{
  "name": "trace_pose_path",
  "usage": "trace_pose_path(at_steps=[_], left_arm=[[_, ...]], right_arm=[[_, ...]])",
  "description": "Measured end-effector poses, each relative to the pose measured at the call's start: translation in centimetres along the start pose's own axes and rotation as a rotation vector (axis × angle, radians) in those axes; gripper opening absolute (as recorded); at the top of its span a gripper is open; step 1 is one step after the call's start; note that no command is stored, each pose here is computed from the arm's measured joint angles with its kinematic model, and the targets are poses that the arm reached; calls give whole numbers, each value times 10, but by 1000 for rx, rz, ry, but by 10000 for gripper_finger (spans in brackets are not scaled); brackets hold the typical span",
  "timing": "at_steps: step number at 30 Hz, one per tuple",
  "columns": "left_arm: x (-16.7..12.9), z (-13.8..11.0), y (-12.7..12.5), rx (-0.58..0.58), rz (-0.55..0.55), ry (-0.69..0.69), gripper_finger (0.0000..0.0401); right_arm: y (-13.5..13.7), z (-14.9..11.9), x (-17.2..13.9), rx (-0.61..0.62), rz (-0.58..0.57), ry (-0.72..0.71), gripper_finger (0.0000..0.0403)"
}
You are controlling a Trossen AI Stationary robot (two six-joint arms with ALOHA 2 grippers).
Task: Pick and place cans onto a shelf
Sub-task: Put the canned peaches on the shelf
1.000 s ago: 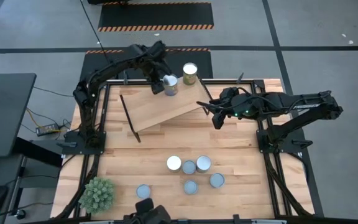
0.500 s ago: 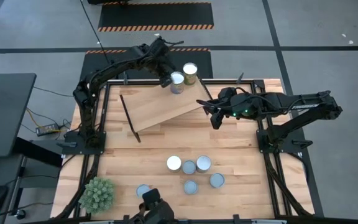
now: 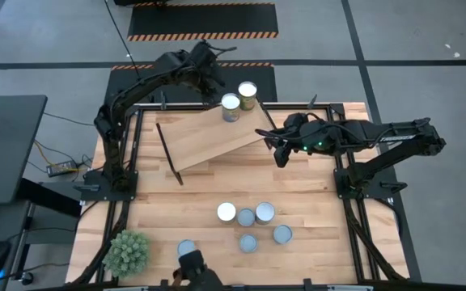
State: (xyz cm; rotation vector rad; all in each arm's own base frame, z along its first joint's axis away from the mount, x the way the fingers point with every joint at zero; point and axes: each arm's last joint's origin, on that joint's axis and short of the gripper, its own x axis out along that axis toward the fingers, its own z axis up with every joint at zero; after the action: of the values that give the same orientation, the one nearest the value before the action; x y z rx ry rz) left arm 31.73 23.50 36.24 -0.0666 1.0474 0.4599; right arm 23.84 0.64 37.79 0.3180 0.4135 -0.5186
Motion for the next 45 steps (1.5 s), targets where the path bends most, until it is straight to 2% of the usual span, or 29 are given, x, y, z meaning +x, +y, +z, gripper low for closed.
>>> trace_pose_path(at_steps=[7,11,17,24,32,45], left_arm=[[-5,-7,-14,19,-104,93,196],[-15,-8,-9,-4,-103,54,176],[-31,-6,5,-20,-74,-49,142],[-7,-14,13,-73,-138,-46,130],[19,-21,12,-65,-143,-38,130],[22,-17,18,-22,-104,-109,130]], right_arm=[[1,-5,30,-131,-65,55,151],[0,-8,54,-177,-84,81,151],[-13,0,79,-150,-116,54,151],[-32,7,117,-179,-102,42,151],[-43,0,163,-214,-140,20,151],[-52,-4,184,-235,-158,19,151]])
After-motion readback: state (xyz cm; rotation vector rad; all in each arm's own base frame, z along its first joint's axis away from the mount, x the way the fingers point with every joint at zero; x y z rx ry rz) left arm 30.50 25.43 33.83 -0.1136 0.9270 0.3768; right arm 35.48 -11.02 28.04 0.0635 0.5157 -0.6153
